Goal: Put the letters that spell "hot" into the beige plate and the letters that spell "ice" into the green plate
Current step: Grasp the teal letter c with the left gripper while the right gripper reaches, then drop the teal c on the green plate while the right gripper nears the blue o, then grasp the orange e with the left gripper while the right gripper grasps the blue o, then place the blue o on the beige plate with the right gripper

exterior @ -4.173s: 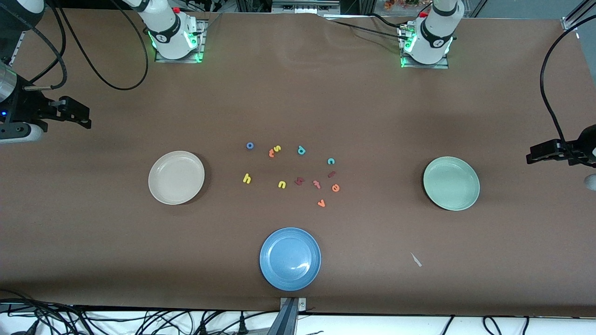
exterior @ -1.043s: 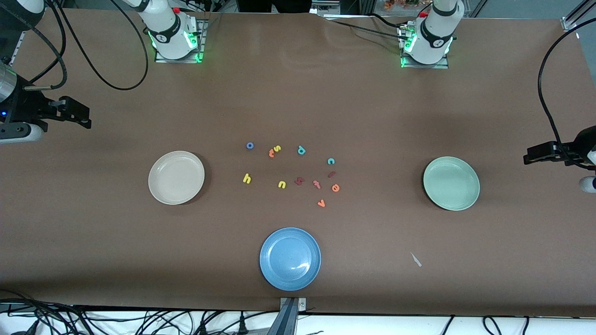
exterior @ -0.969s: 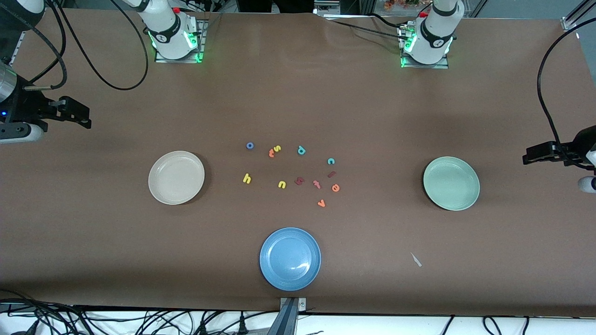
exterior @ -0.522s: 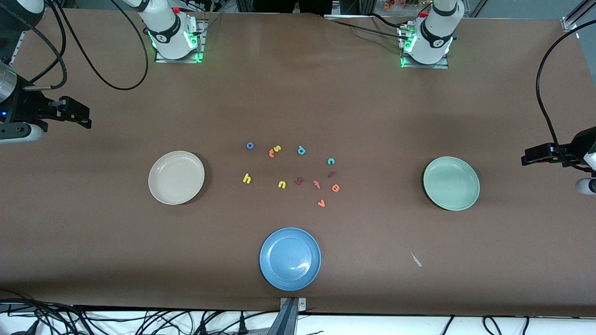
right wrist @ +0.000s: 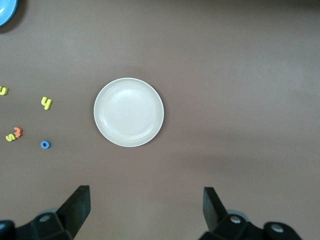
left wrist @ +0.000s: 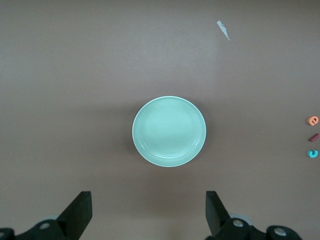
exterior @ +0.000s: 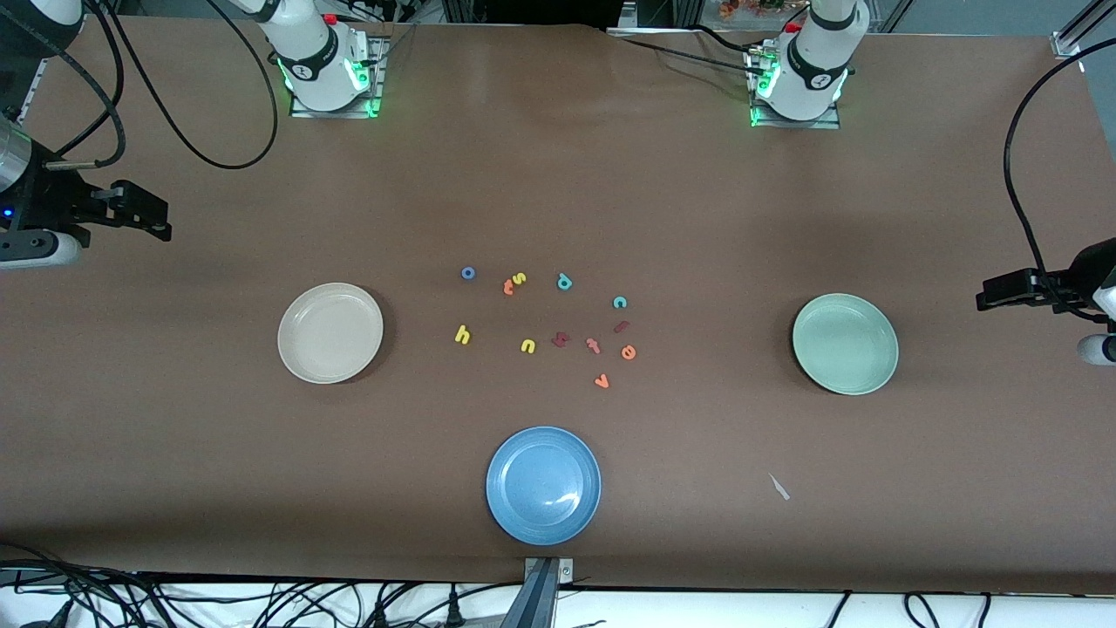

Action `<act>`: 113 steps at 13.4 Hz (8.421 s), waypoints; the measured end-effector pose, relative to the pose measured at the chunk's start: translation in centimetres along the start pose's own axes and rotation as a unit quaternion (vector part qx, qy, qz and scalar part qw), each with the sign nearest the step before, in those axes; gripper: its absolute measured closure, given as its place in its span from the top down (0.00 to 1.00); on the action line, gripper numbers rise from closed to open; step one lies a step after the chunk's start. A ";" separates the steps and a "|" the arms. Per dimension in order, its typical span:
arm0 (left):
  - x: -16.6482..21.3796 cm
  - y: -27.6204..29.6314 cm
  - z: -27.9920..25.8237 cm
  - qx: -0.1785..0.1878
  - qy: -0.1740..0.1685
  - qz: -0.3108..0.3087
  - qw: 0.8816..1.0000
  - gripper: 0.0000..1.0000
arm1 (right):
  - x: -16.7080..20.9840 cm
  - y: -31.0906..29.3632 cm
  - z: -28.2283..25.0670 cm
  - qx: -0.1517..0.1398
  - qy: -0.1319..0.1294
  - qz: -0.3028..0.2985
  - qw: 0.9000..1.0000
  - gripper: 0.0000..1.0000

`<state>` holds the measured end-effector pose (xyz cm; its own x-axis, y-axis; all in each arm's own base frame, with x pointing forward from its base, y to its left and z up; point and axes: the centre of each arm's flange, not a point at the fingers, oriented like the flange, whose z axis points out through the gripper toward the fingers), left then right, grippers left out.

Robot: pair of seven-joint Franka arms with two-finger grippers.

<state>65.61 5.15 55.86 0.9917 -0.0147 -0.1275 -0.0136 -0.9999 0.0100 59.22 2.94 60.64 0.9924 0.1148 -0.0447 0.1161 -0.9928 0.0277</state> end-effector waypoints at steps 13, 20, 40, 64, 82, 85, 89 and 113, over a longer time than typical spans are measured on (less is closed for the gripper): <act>2.4 23.3 10.1 -0.053 -0.055 -0.063 0.995 1.00 | 0.0 1.5 0.5 0.002 -0.005 0.013 1.000 1.00; -1.9 38.2 28.9 -0.044 -0.026 -0.103 0.993 1.00 | 0.0 2.1 0.8 0.002 -0.010 0.019 1.000 1.00; -7.2 43.6 40.2 -0.035 -0.009 -0.140 0.989 0.67 | 3.4 -6.1 9.7 0.030 -0.064 -0.035 0.997 1.00; 0.1 11.1 23.4 -0.004 -0.065 -0.085 0.994 0.25 | -4.9 -30.1 34.8 0.018 -0.002 0.064 0.998 1.00; 3.4 4.6 24.7 -0.047 -0.040 -0.105 0.993 0.99 | -9.6 -34.4 42.9 0.006 0.042 0.044 0.998 0.92; 2.9 13.9 22.9 -0.066 -0.041 -0.150 0.986 1.00 | -9.7 -34.5 43.1 0.006 0.042 0.041 0.998 0.76; 1.8 27.0 24.7 -0.089 -0.013 -0.150 0.985 1.00 | -9.7 -34.7 42.9 0.010 0.045 0.039 0.998 0.50; 1.5 41.0 39.3 -0.055 0.032 -0.255 0.965 0.65 | -0.7 -13.2 35.6 -0.077 0.043 -0.153 0.984 0.27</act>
<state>61.49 -36.19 17.06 0.8720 0.4827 -0.0815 0.4881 -0.8701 0.0690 55.51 14.84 24.75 0.9089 0.4168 0.0101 0.4085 -0.8952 0.1783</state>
